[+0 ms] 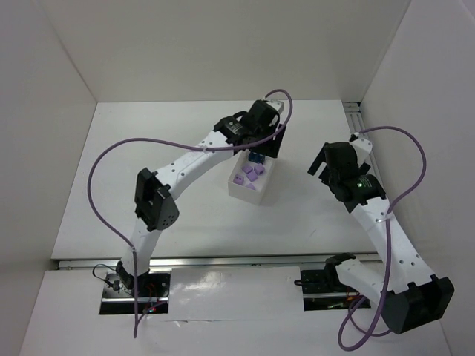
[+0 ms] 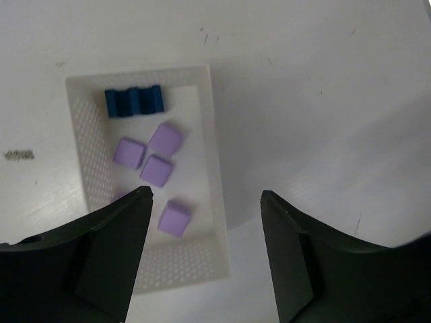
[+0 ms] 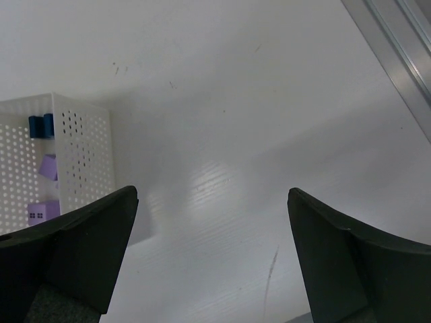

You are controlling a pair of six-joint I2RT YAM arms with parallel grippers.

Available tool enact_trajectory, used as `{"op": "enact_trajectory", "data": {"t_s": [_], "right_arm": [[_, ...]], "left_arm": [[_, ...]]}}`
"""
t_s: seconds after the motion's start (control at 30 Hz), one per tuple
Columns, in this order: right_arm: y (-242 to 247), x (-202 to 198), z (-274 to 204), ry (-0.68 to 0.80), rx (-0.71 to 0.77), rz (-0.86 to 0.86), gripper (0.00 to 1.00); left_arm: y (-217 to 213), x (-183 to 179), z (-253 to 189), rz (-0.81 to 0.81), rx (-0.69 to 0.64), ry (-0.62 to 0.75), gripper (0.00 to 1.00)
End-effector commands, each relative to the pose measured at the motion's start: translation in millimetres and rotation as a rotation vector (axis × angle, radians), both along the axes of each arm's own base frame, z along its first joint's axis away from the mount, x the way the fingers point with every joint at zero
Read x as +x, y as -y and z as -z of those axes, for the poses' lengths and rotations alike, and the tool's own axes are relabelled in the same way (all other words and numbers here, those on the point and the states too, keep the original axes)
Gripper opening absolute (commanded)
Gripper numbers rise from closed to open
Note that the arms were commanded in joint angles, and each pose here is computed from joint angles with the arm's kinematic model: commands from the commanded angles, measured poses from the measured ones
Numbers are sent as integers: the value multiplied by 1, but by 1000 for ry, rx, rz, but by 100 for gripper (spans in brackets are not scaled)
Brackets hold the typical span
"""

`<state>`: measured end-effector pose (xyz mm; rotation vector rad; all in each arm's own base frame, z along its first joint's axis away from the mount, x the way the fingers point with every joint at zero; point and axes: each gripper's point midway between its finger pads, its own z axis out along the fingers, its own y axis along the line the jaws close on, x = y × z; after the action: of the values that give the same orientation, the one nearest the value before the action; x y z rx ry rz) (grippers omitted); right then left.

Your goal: Build the wood block tower

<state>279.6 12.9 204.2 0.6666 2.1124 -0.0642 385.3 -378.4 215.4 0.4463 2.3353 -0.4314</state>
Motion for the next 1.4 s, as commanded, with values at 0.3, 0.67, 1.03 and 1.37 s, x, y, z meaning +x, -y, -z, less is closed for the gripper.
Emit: {"op": "enact_trajectory", "data": {"t_s": [0.3,0.67,1.03,1.37], "right_arm": [[15,-12,-22,31,-40,47,99],[11,-8,-30,56,-19,32,99],[11,-8,-40,70,-24,25,99],[6,-1,-57,108,-6,5,99]], "left_arm": [[25,7,88,1,114,-97,54],[37,-9,125,56,115,-193,27],[51,-16,34,216,-120,-186,0],[45,-26,-55,484,-799,-413,0]]}}
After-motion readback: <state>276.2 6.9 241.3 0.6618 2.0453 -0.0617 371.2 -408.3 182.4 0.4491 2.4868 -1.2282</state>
